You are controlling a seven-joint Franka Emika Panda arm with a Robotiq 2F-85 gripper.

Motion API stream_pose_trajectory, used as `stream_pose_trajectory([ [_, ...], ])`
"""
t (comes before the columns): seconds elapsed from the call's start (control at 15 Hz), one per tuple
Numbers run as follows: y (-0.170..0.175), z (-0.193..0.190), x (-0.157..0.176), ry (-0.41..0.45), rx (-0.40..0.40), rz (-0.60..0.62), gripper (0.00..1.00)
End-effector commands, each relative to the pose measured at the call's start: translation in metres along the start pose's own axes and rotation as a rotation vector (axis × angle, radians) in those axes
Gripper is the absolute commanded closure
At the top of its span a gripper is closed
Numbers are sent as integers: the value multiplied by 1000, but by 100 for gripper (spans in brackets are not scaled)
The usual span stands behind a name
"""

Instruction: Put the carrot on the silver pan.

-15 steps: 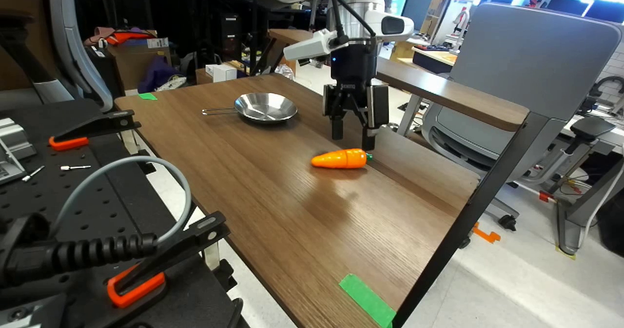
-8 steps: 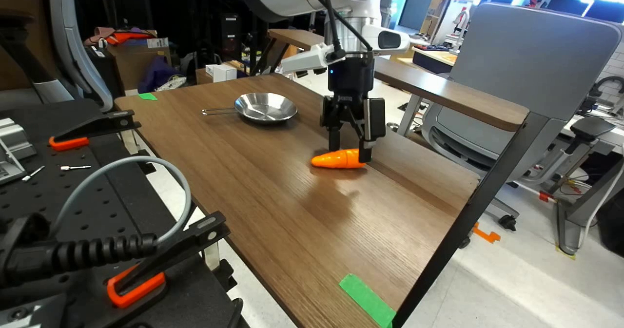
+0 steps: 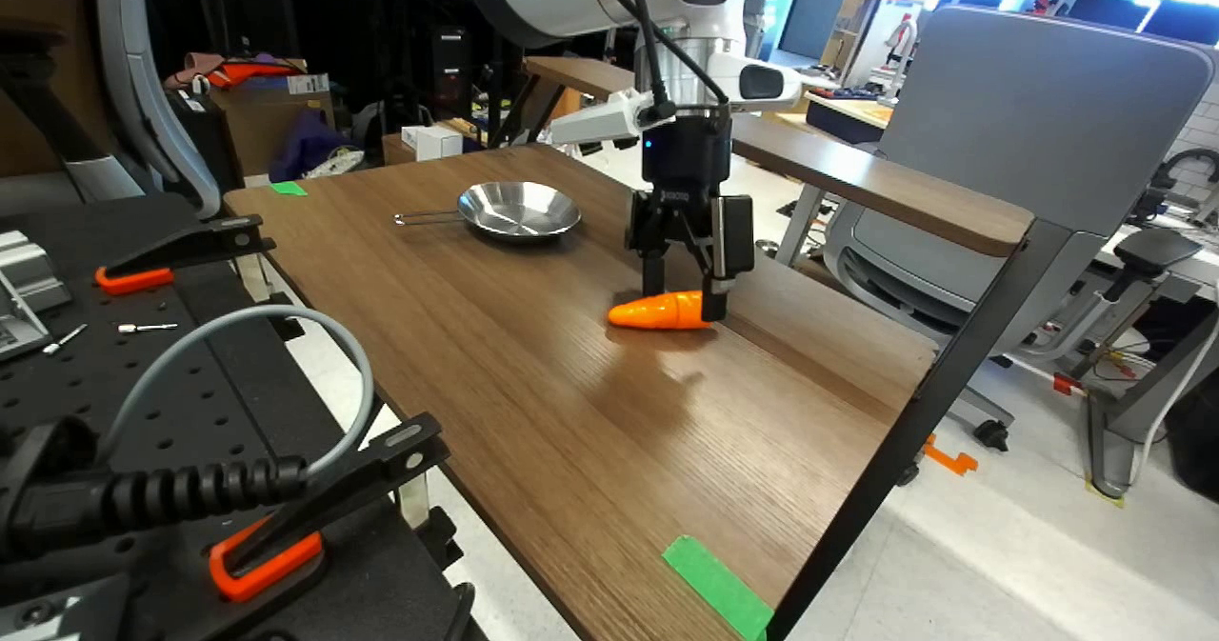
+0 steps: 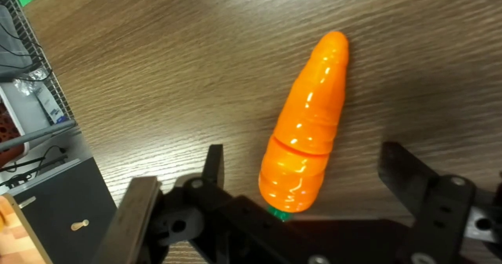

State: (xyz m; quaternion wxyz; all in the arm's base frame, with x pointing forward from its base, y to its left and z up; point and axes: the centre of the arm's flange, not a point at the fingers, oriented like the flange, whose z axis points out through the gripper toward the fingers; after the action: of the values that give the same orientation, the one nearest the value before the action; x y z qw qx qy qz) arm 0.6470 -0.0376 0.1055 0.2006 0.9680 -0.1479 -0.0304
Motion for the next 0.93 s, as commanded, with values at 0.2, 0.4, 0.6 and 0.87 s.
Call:
stream_pose_trajectory([
  [0.2,2,9,6,5,-11,-3,51],
  [0.4,4,10,8,1,-14,2,73],
  [0.6,6,9,8,2,-14,6,85],
  [0.87,18,-8,14,36,-10,37,85],
])
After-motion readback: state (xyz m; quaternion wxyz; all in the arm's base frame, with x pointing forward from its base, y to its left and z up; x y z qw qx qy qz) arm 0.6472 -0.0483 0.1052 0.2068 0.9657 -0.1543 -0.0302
